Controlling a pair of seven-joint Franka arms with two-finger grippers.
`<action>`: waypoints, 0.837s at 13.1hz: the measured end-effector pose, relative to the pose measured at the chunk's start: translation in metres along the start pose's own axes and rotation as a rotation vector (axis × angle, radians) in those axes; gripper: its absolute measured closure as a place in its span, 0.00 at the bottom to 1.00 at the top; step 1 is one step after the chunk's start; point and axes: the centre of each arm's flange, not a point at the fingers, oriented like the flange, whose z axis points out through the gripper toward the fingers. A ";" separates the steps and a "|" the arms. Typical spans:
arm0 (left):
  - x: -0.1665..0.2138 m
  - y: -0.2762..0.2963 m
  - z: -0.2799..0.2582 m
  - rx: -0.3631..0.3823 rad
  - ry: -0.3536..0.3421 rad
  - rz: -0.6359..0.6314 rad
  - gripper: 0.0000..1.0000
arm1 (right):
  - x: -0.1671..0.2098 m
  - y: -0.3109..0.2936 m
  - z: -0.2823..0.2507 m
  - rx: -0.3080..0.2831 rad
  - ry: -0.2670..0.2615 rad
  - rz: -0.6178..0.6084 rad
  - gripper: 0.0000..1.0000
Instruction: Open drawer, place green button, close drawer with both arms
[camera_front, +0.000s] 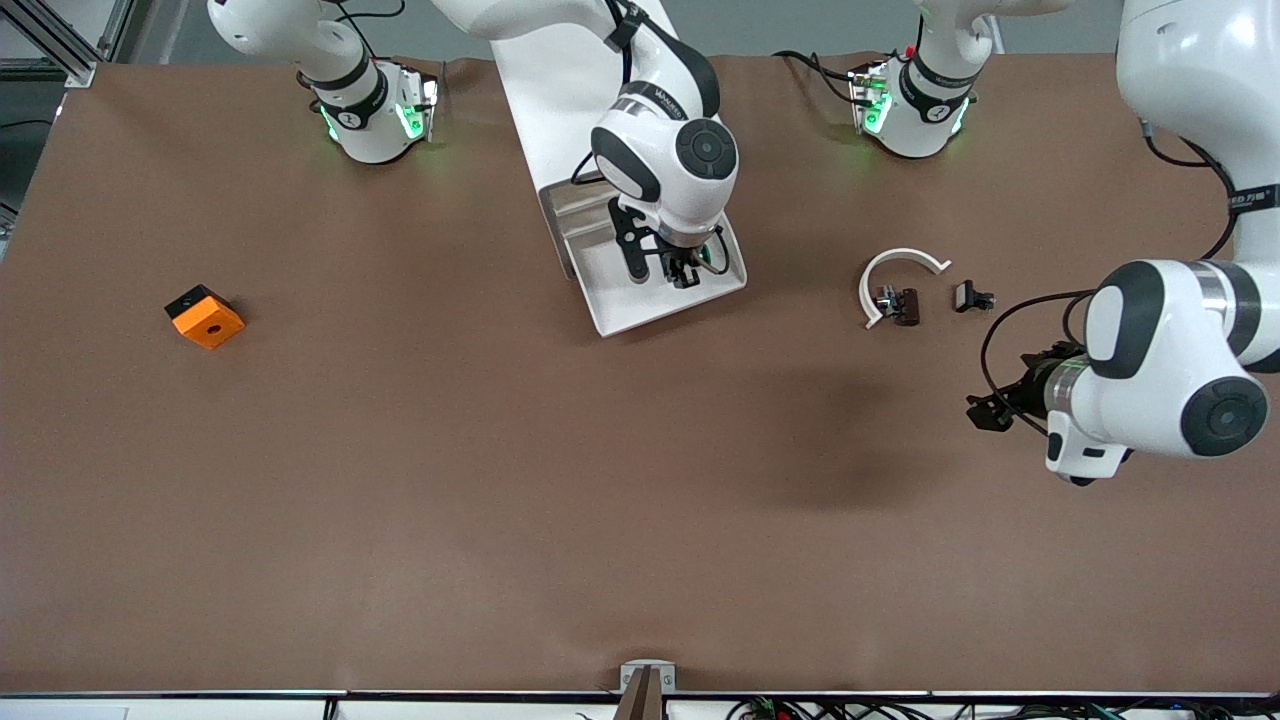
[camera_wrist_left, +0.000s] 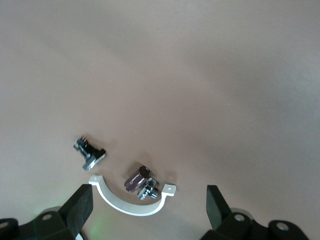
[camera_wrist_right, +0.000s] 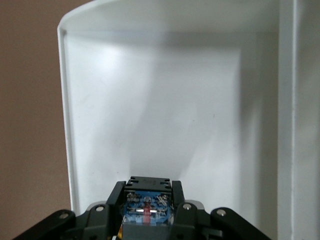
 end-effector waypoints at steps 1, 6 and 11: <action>-0.001 -0.009 -0.002 -0.035 0.017 0.060 0.00 | 0.000 0.000 0.003 -0.003 0.002 0.001 0.59; -0.017 -0.025 0.003 -0.124 0.125 0.332 0.00 | -0.001 -0.003 0.011 0.002 -0.001 0.002 0.59; -0.033 -0.011 0.008 -0.179 0.190 0.403 0.00 | -0.004 -0.004 0.016 0.014 -0.008 0.000 0.59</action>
